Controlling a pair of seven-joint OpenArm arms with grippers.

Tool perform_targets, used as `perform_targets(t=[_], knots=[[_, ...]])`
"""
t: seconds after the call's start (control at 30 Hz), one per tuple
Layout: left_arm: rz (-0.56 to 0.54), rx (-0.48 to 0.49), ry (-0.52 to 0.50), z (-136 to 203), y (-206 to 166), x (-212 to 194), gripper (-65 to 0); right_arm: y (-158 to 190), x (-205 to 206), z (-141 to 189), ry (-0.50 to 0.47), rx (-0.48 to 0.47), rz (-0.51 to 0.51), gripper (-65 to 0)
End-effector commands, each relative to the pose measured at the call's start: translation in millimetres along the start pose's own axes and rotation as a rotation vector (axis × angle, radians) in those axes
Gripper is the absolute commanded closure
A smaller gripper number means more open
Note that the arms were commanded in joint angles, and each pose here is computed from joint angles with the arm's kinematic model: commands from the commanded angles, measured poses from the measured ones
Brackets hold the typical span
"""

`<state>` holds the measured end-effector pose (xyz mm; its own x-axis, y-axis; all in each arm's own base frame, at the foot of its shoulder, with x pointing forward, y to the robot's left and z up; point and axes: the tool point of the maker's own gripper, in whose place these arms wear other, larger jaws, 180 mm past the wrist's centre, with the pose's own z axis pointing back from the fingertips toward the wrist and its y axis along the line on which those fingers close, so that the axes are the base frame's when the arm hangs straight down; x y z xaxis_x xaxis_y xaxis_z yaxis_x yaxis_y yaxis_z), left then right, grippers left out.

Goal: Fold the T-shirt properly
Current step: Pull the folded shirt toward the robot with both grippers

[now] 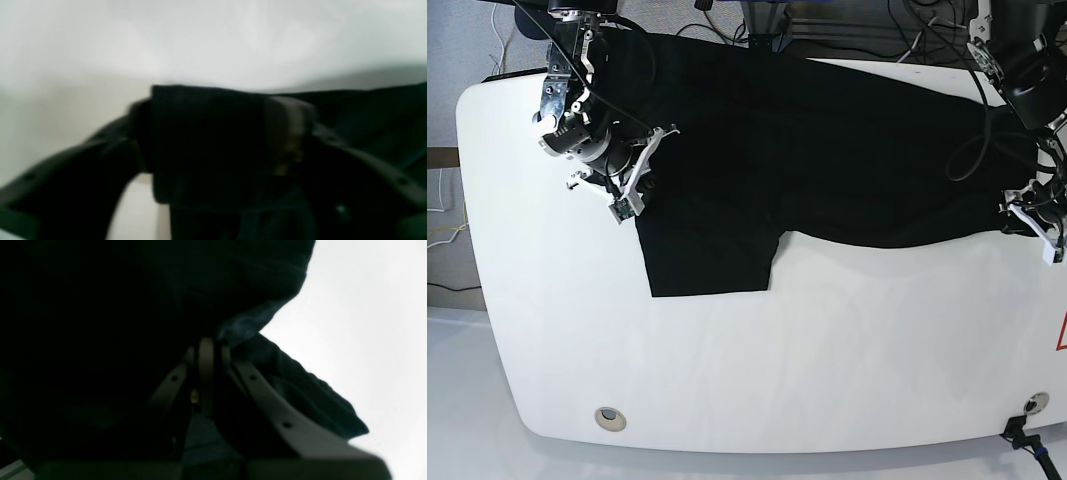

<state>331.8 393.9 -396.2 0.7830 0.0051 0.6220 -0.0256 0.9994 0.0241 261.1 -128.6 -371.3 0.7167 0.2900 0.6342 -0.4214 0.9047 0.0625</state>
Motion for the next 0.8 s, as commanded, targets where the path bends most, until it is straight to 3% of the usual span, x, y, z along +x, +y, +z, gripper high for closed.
perform_targets(t=[0.0,0.13,0.33,0.43,0.77], knots=[[-0.010,0.021,-0.065,9.0,10.6,23.4,-31.0,-2.2,13.2,3.6,-0.047,-0.007,0.011,0.0],[-0.010,0.021,-0.065,9.0,10.6,23.4,-13.1,-2.2,13.2,3.6,-0.047,-0.007,0.011,0.0],[-0.009,0.020,-0.068,9.2,10.4,24.3,-11.0,-2.2,13.2,3.6,-0.047,-0.007,0.011,0.0],[-0.010,0.021,-0.069,9.5,10.5,24.7,0.0,-2.2,13.2,3.6,-0.047,-0.007,0.011,0.0],[-0.069,0.063,-0.104,25.6,14.5,31.9,0.0,-1.8,13.3,3.4,-0.048,-0.006,0.010,0.0]])
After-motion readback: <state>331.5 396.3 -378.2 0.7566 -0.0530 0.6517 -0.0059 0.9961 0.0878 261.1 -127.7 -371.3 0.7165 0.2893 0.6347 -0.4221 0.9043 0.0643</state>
